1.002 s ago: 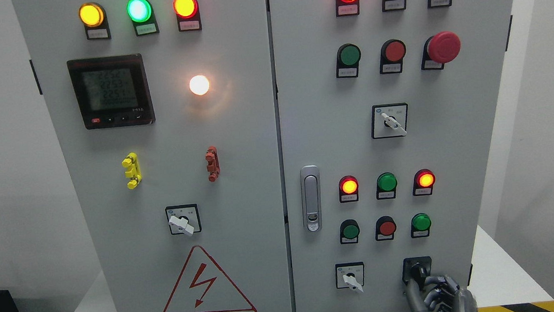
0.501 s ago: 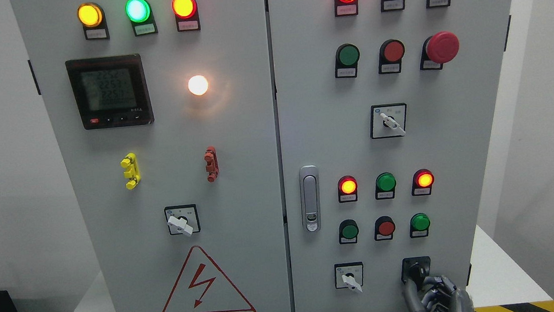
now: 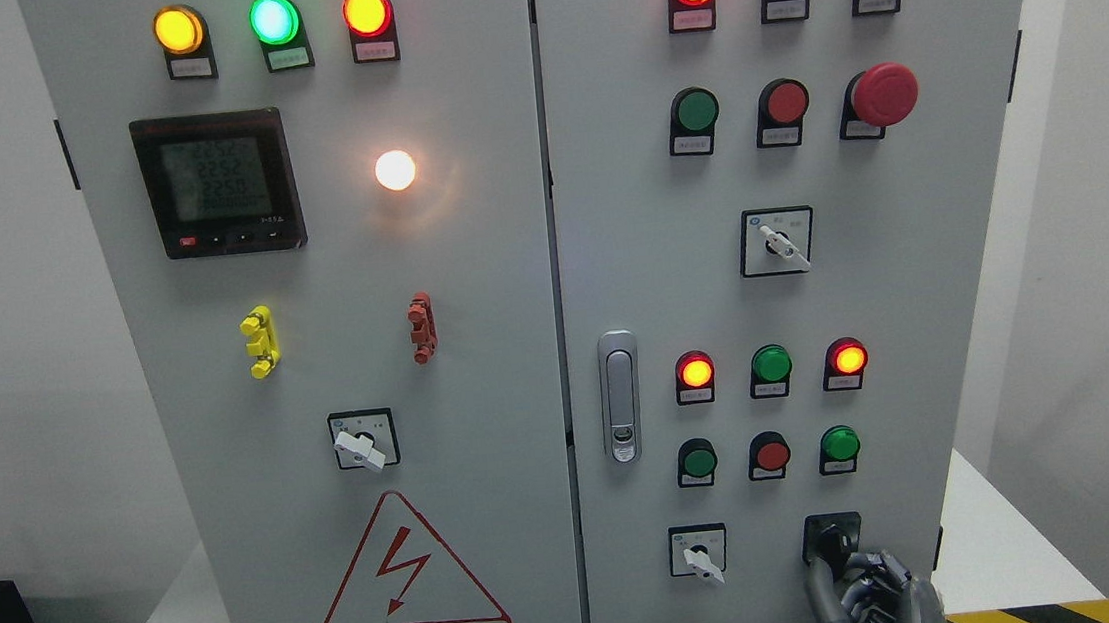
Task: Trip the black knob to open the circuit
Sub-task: 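Twist the black knob with the right hand to switch it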
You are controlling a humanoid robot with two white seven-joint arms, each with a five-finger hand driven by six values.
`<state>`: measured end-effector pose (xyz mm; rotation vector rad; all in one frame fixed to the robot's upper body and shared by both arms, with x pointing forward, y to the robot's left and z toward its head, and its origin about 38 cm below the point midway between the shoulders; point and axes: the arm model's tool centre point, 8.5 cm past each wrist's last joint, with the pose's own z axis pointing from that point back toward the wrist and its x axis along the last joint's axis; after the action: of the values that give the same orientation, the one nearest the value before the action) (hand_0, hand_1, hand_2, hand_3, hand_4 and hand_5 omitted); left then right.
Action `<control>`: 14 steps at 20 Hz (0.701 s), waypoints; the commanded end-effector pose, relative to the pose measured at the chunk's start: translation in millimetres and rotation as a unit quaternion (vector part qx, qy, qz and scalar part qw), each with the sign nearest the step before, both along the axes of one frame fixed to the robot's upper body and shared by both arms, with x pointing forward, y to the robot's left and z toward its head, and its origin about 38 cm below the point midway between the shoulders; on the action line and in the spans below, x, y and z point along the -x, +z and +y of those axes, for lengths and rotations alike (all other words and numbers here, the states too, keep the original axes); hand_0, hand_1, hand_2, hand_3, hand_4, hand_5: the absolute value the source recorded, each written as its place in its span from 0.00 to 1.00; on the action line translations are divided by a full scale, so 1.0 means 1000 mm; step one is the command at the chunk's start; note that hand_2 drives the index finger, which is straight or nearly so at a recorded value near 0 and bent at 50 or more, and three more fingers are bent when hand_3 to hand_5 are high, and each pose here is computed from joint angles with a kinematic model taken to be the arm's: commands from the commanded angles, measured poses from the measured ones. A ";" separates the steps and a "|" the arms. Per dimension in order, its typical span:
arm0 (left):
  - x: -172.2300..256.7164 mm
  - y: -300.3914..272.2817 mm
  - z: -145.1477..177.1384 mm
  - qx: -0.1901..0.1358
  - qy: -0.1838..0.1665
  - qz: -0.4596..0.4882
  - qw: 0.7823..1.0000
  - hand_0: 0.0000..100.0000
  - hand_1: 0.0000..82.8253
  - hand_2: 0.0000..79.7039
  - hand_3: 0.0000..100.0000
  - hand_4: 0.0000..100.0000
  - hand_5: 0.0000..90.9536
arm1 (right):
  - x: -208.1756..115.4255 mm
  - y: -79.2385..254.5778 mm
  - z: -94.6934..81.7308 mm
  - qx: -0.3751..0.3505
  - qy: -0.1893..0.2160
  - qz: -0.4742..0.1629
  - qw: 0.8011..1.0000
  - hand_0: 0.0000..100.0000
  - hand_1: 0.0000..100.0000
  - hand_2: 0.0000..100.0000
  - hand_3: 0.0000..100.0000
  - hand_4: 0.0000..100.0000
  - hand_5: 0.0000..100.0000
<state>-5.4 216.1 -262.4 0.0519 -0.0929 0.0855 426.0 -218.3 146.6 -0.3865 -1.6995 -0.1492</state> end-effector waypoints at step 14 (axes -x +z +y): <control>-0.005 0.000 0.000 0.000 -0.016 -0.004 1.000 0.12 0.47 0.00 0.00 0.00 0.00 | -0.001 0.000 0.003 -0.035 0.012 0.000 0.999 0.52 0.69 0.62 0.91 0.94 0.96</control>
<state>-5.4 216.1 -262.4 0.0520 -0.0930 0.0855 426.4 -216.3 146.1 -0.3307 -1.6951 -0.1828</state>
